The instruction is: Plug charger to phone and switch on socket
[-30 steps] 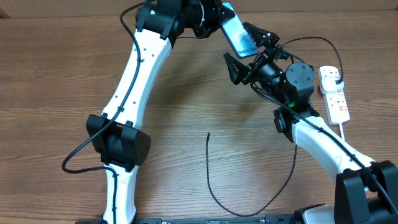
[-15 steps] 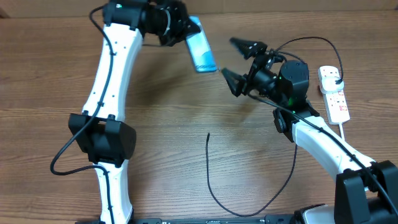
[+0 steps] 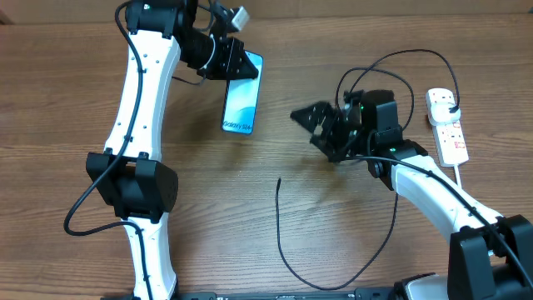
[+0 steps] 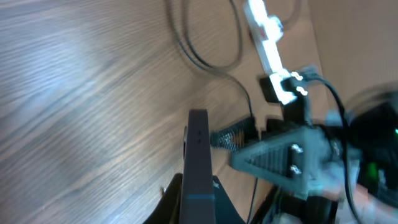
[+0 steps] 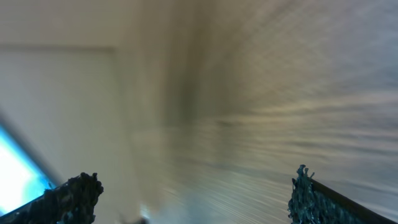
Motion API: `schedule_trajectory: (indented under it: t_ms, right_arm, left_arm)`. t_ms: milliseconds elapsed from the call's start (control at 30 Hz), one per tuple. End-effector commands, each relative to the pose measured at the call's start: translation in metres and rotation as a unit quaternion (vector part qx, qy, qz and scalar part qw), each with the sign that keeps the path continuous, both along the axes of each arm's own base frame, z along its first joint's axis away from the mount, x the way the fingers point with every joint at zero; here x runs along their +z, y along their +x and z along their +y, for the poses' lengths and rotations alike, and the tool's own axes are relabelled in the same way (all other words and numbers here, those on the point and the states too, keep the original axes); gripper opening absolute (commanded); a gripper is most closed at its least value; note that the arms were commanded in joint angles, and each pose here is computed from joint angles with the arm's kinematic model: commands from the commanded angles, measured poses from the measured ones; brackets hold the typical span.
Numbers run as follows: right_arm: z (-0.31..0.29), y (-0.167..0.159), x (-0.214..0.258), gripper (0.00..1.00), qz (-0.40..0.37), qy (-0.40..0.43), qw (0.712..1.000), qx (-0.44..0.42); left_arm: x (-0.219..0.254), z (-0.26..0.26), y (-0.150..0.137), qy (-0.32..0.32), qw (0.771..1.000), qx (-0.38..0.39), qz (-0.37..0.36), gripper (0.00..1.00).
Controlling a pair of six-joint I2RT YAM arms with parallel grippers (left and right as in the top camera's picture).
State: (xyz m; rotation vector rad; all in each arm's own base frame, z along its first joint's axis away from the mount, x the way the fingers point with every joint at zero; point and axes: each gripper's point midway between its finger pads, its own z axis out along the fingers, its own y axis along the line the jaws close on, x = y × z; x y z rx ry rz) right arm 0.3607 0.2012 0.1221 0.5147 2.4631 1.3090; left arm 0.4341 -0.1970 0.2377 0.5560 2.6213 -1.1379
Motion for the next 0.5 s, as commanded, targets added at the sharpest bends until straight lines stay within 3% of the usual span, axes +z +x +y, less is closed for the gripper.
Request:
schedule_trajectory:
  t_ms: [0, 200, 467]
  right_arm:
    - [0.001, -0.006, 0.002, 1.0, -0.075, -0.054, 0.993, 0.072]
    - [-0.005, -0.015, -0.011, 1.0, -0.081, -0.093, 0.987, 0.101]
    - [-0.012, -0.014, -0.019, 1.0, -0.071, -0.116, 0.987, 0.089]
  left_arm:
    - [0.021, -0.015, -0.014, -0.054, 0.987, -0.111, -0.098, 0.04]
    - [0.031, -0.021, -0.025, -0.093, 0.975, -0.154, -0.127, 0.04]
    - [0.033, -0.022, -0.025, -0.097, 0.973, -0.16, -0.135, 0.04]
